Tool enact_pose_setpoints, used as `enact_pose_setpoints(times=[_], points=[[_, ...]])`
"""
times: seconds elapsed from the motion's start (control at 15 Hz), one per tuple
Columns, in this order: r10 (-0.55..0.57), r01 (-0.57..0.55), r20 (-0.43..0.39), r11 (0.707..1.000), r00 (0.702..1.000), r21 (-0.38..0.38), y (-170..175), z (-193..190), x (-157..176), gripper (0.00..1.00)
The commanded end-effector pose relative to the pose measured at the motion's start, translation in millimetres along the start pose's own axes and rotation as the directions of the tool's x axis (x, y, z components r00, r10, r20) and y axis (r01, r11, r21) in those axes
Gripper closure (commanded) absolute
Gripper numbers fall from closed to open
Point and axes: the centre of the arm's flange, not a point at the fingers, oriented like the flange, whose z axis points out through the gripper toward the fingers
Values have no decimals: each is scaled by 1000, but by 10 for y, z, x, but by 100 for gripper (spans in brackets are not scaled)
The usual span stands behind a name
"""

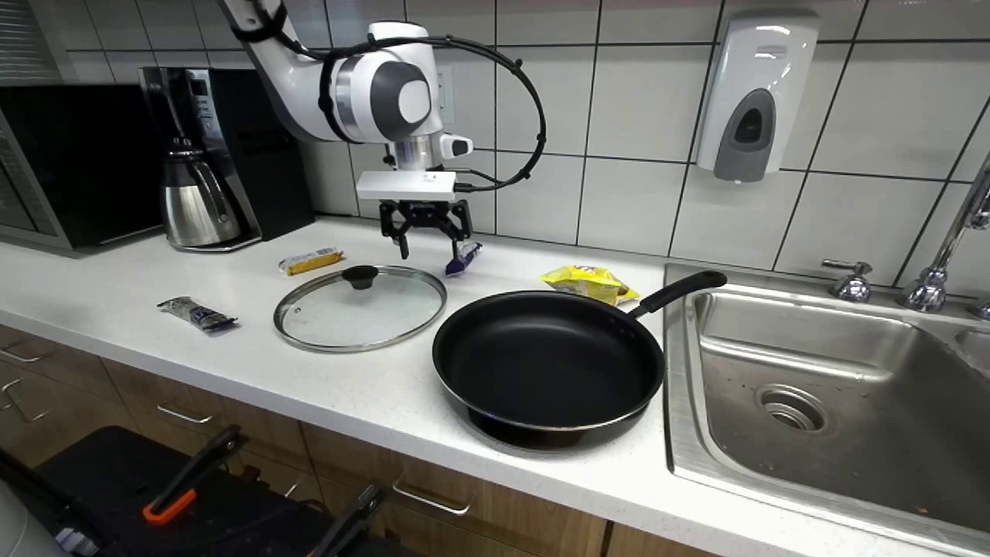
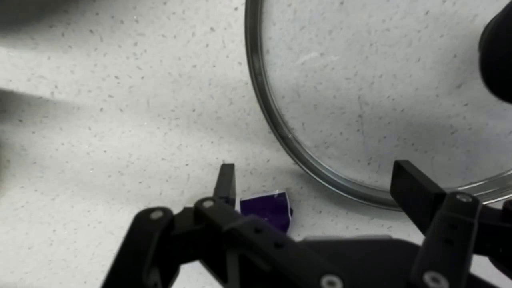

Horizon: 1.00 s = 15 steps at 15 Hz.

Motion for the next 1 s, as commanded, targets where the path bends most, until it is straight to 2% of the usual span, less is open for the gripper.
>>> enact_pose_setpoints(times=[0.0,0.33,0.93], points=[[-7,8,-34,1000,999,13,275,145,283,0],[-32,32,-52,999,998,9,413,379,504,0],[-67,67,-86,998,994,-3,347,501,775,0]])
